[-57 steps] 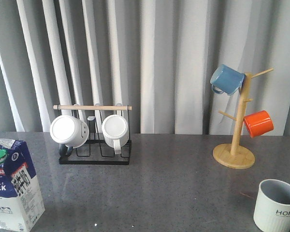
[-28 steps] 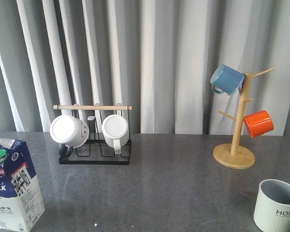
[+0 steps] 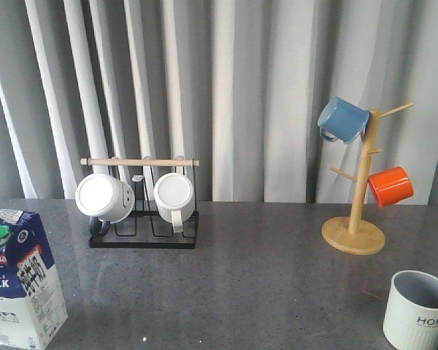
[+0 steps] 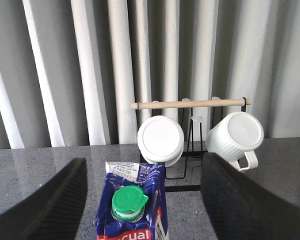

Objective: Place milk next to cup
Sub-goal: 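Reach the right gripper to the white HOME mug and grasp its handle, then carry the HOME mug with the right gripper toward the table center and set it down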

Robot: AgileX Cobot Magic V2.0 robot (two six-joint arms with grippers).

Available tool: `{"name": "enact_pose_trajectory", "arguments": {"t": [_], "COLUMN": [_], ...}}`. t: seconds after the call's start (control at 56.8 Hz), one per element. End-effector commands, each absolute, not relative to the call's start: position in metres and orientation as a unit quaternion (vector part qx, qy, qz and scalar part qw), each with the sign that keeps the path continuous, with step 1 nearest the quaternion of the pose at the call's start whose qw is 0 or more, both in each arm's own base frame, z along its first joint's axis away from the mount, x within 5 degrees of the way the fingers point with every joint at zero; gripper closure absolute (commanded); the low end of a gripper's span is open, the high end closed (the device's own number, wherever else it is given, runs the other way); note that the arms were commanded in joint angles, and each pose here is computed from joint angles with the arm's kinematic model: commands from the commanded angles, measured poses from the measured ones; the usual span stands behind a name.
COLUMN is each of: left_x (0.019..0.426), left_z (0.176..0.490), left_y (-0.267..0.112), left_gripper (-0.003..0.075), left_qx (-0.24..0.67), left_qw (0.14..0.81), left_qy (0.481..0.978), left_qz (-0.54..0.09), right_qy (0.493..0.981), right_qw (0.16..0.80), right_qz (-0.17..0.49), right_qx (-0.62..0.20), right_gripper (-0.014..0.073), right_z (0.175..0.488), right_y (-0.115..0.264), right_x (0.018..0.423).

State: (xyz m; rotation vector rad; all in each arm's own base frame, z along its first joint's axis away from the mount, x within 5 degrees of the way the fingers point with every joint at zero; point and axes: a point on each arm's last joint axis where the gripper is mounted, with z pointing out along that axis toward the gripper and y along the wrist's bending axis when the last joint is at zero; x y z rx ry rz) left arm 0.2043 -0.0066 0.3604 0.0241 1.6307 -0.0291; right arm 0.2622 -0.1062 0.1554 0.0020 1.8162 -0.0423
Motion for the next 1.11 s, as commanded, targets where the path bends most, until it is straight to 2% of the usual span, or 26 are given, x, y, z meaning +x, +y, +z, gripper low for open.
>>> {"name": "enact_pose_trajectory", "arguments": {"t": [0.0,0.246,0.352,0.44,0.51,0.598,0.634,0.862,0.95,1.091], "left_x": [0.202,0.202,0.202,0.202,0.202,0.202,0.202,0.202,0.202,0.202], "left_z": [0.381,0.381,0.381,0.381,0.381,0.381,0.381,0.381,0.381,0.381], "left_y": [-0.007,-0.007,-0.007,-0.007,-0.007,-0.007,-0.007,-0.007,-0.007,-0.007], "left_gripper": [0.0261,0.0261,0.0261,0.0261,0.0261,0.0261,0.0261,0.0261,0.0261,0.0261], "left_qx": [0.006,0.006,0.006,0.006,0.006,0.006,0.006,0.006,0.006,0.006], "left_qw": [0.727,0.727,0.727,0.727,0.727,0.727,0.727,0.727,0.727,0.727], "left_qy": [0.686,0.686,0.686,0.686,0.686,0.686,0.686,0.686,0.686,0.686], "left_qz": [-0.02,-0.02,-0.02,-0.02,-0.02,-0.02,-0.02,-0.02,-0.02,-0.02], "right_qy": [0.746,0.748,0.747,0.739,0.725,0.704,0.701,0.677,0.666,0.668], "right_qw": [0.665,0.663,0.664,0.672,0.685,0.706,0.709,0.729,0.737,0.731], "right_qz": [-0.024,-0.02,-0.005,0.012,0.029,0.046,0.054,0.09,0.105,0.135], "right_qx": [-0.016,-0.018,-0.025,-0.044,-0.061,-0.063,-0.06,-0.044,-0.049,-0.04], "right_gripper": [0.0003,0.0004,0.0044,0.0154,0.0314,0.0565,0.0612,0.0599,0.0599,0.0599], "right_z": [0.176,0.17,0.166,0.163,0.162,0.163,0.164,0.174,0.185,0.206], "right_y": [-0.109,-0.116,-0.118,-0.116,-0.113,-0.111,-0.111,-0.105,-0.09,-0.044], "right_x": [0.271,0.283,0.291,0.296,0.297,0.298,0.299,0.302,0.306,0.317]}}
